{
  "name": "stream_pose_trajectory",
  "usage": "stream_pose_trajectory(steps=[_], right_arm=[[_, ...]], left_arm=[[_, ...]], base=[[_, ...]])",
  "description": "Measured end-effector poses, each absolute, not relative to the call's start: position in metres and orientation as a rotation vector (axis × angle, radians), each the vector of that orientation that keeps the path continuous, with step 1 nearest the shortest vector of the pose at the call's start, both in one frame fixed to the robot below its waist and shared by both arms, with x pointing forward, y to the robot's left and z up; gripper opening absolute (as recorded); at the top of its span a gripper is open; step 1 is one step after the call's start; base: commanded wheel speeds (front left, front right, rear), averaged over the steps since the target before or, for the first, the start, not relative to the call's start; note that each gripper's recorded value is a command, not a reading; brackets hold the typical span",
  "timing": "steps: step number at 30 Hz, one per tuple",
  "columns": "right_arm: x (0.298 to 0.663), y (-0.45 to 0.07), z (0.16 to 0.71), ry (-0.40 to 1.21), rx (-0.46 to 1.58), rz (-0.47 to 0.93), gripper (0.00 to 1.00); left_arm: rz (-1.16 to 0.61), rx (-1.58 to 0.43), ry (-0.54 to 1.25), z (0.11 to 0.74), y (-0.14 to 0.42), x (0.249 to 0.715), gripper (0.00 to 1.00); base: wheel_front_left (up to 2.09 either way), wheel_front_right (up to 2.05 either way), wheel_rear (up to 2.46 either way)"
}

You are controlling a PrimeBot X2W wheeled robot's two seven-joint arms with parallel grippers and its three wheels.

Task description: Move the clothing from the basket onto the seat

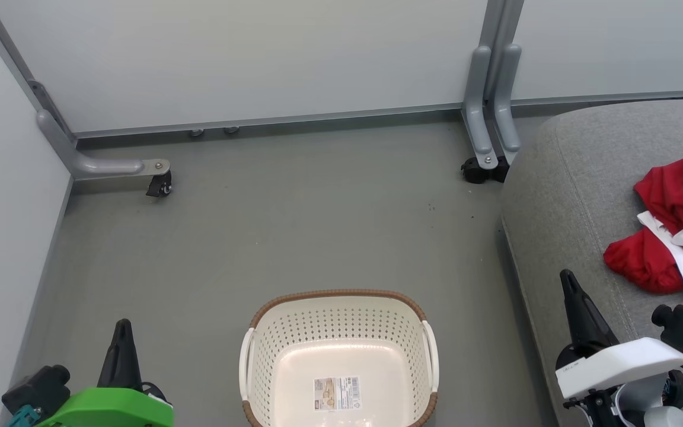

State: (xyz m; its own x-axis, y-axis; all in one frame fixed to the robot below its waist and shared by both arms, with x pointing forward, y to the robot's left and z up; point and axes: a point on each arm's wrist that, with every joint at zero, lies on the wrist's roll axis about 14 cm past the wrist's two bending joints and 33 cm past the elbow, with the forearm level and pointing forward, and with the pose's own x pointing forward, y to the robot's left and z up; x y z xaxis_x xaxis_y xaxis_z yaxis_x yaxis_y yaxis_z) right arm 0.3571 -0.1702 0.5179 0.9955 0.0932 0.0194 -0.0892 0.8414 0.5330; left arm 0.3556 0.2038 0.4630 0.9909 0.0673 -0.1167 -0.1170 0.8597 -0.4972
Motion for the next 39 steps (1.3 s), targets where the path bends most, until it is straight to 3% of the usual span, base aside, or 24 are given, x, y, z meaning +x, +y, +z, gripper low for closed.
stream_pose_trajectory(steps=[39], right_arm=[[0.372, -0.184, 0.510, 0.026, 1.062, 0.045, 0.00]], left_arm=[[0.105, -1.046, 0.081, 0.475, 0.204, 0.371, 0.00]], base=[[0.00, 0.00, 0.00]])
